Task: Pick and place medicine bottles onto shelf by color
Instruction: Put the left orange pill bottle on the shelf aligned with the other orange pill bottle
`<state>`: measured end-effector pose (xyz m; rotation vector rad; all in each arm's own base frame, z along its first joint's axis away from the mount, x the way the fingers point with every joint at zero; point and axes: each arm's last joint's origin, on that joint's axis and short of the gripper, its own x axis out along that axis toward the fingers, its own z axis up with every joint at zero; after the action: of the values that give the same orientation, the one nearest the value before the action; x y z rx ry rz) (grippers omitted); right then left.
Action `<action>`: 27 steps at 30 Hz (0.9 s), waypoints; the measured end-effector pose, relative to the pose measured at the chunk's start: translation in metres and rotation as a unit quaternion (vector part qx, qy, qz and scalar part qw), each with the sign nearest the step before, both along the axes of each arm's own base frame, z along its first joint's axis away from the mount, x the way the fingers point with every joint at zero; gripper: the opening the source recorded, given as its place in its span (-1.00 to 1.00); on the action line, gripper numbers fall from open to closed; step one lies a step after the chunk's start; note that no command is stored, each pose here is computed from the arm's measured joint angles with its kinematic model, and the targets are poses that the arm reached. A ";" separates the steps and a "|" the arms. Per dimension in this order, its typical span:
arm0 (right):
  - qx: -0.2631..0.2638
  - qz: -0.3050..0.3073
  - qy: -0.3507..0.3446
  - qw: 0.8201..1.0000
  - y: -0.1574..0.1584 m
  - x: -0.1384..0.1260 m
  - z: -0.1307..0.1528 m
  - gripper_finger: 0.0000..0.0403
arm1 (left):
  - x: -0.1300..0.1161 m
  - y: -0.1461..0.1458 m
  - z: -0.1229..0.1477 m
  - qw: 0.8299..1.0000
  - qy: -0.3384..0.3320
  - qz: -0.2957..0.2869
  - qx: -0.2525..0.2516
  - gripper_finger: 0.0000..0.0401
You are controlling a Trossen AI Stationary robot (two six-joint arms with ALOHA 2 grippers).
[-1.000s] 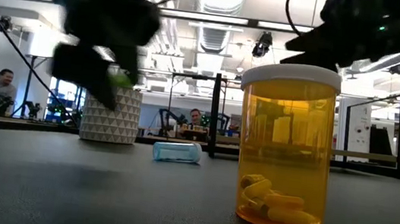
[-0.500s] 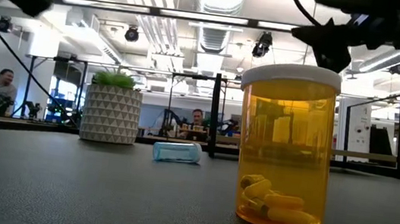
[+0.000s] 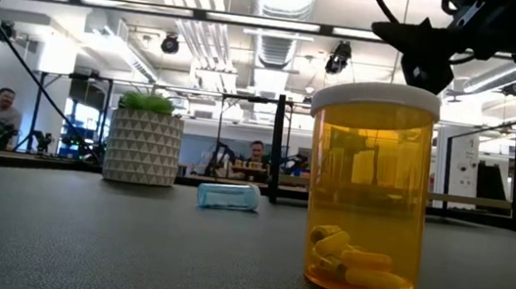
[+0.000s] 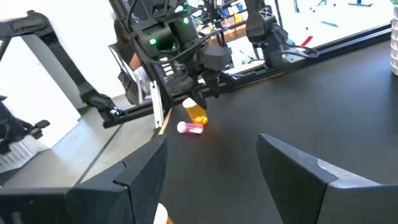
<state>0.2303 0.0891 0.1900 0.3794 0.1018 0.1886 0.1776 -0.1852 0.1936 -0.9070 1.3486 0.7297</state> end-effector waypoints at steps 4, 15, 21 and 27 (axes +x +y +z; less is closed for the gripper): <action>0.005 -0.001 0.002 1.000 0.000 0.001 -0.002 0.18 | 0.002 -0.002 0.000 1.000 -0.001 -0.010 0.001 0.22; -0.044 0.003 0.015 0.999 0.001 0.002 -0.008 0.18 | 0.004 -0.004 0.021 0.999 -0.031 -0.012 -0.028 0.22; -0.054 0.005 0.021 0.998 0.001 0.003 -0.012 0.18 | 0.004 -0.004 0.022 0.999 -0.032 -0.010 -0.025 0.22; -0.053 0.005 0.019 0.998 0.001 0.003 -0.011 0.18 | 0.004 -0.004 0.022 0.999 -0.036 -0.006 -0.021 0.22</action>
<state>0.2329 0.0901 0.1791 0.2776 0.1498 0.1848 0.1821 -0.1890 0.2156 -0.9488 1.3094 0.6558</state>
